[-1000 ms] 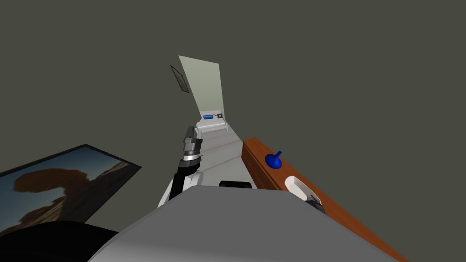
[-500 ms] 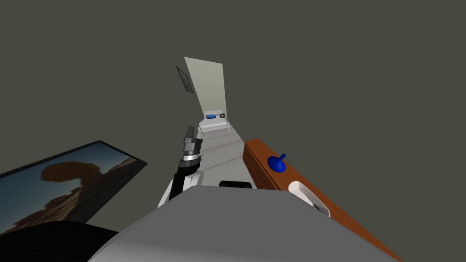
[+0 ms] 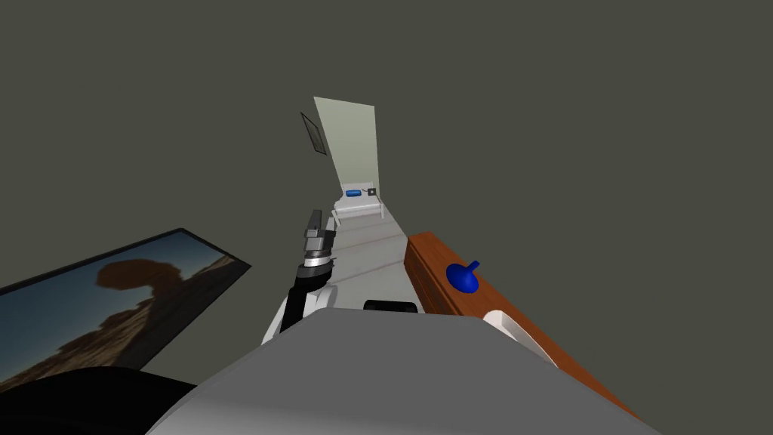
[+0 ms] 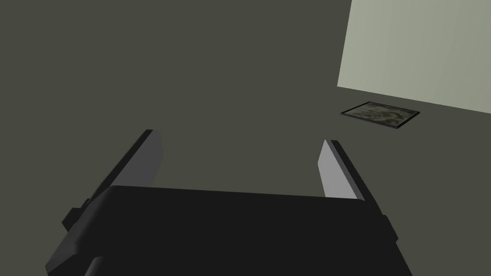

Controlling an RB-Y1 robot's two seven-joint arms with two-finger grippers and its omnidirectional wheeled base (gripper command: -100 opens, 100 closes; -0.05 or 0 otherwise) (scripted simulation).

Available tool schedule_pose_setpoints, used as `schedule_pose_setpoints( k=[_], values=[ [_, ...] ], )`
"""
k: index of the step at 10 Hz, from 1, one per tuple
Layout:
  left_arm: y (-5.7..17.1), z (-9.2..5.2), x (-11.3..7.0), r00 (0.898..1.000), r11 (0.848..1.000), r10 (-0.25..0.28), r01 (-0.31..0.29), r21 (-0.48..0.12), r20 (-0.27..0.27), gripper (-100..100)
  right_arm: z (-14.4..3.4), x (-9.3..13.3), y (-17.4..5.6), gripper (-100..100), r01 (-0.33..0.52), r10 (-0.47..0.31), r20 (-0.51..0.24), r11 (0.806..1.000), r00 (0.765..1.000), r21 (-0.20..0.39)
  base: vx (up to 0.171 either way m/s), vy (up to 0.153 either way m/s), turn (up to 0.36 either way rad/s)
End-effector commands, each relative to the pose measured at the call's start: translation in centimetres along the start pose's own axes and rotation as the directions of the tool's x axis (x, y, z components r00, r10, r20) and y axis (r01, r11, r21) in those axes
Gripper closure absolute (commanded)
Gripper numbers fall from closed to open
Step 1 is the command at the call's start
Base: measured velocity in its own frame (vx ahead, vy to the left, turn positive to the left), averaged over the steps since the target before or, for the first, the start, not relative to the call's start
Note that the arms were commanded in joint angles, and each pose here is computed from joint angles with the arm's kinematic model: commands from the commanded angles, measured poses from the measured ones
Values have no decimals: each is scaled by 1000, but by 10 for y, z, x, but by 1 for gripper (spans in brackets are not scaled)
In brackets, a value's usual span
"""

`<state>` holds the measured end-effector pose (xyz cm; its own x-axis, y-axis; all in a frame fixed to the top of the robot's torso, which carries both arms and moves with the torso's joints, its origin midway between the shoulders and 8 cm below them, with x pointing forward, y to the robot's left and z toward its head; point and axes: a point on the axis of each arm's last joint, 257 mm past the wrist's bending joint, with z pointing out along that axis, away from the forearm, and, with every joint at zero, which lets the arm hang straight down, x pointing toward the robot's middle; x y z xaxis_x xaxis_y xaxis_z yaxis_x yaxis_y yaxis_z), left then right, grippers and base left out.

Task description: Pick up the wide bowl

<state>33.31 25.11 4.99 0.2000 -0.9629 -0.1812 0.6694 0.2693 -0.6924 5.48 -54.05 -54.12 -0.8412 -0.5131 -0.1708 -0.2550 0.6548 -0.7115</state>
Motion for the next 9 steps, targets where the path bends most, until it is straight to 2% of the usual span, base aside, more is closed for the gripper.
schedule_pose_setpoints(
  k=[1,2,6,7,8,9],
  values=[
    [0,0,0,1000,1000,0,0,0,0,0,0,0,0,0,0,0,0,1000,1000,0,3,-5,-1],
    [0,0,0,1000,1000,0,0,0,0,0,7,-16,4,-100,7,-7,8,1000,1000,-1,-17,-42,-91],
    [0,0,0,1000,1000,0,0,0,0,0,22,-54,14,-100,24,-24,26,1000,999,-5,-36,-75,-62],
    [0,0,0,1000,1000,0,0,0,0,0,17,-47,15,-100,19,-19,23,1000,1000,-5,-14,-36,-10],
    [0,0,0,1000,1000,0,0,0,0,0,17,-47,15,100,21,-21,23,1000,1000,-5,-3,-7,4],
    [0,0,0,1000,1000,0,0,0,0,0,17,-47,15,100,21,-21,23,1000,1000,-5,0,0,0]
  ],
)
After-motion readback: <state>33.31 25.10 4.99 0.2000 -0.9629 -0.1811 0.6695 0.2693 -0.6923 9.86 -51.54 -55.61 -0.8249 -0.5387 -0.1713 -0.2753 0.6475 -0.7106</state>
